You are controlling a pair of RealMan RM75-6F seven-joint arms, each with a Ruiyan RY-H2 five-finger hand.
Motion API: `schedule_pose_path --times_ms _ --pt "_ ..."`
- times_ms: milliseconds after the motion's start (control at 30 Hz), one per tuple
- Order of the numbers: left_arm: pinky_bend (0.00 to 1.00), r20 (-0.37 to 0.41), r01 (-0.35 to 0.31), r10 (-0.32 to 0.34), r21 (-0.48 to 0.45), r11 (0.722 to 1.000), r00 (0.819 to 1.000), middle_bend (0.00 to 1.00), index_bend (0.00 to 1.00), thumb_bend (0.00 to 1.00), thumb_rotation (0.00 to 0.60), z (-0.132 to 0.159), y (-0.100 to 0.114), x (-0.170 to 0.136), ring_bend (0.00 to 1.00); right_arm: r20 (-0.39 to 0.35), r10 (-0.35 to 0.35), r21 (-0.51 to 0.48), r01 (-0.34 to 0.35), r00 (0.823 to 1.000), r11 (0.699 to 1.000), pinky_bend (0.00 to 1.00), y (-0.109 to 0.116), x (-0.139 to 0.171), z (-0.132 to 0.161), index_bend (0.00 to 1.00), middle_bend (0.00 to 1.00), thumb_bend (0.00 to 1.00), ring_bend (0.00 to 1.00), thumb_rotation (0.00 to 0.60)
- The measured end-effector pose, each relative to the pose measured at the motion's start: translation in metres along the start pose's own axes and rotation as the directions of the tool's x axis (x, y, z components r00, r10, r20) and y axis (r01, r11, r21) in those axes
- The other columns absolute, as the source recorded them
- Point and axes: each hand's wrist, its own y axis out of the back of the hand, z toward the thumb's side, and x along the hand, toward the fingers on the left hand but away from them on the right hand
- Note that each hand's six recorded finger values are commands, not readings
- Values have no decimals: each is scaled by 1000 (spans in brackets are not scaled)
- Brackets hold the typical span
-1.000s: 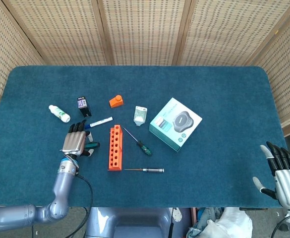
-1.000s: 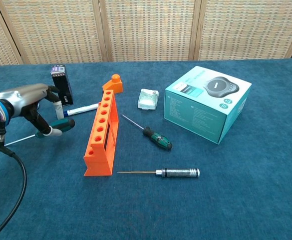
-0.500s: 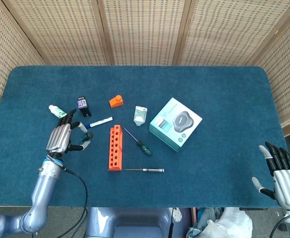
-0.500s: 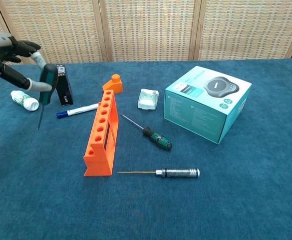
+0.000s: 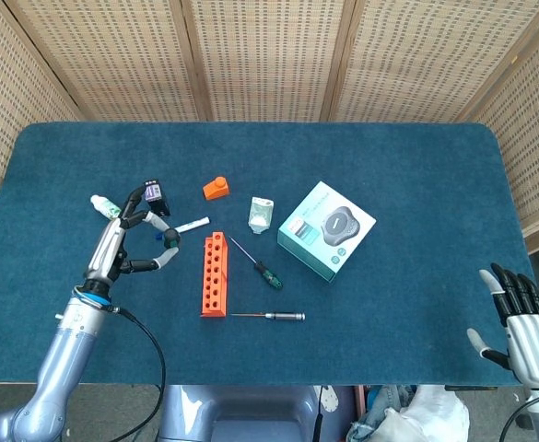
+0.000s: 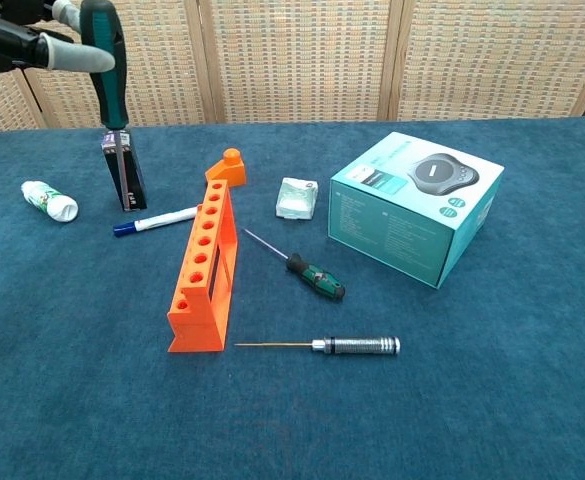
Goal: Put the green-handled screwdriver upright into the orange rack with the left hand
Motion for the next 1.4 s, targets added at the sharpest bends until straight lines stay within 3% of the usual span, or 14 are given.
schedule_pose_path --times_ms 367,733,1400 --pt "0 14 78 -77 -54 995 997 0 563 296 600 16 -31 6 0 2 0 -5 0 1000 1000 0 0 0 -1 0 0 258 0 600" --pt "0 46 103 -100 -78 992 994 0 571 296 600 28 -51 6 0 0 -4 -9 4 1000 1000 0 2 1 -1 0 0 258 0 600" --pt "0 51 95 -92 -73 993 994 0 576 296 600 16 -50 7 0 -3 -4 -7 4 1000 1000 0 1 1 0 0 0 257 0 600"
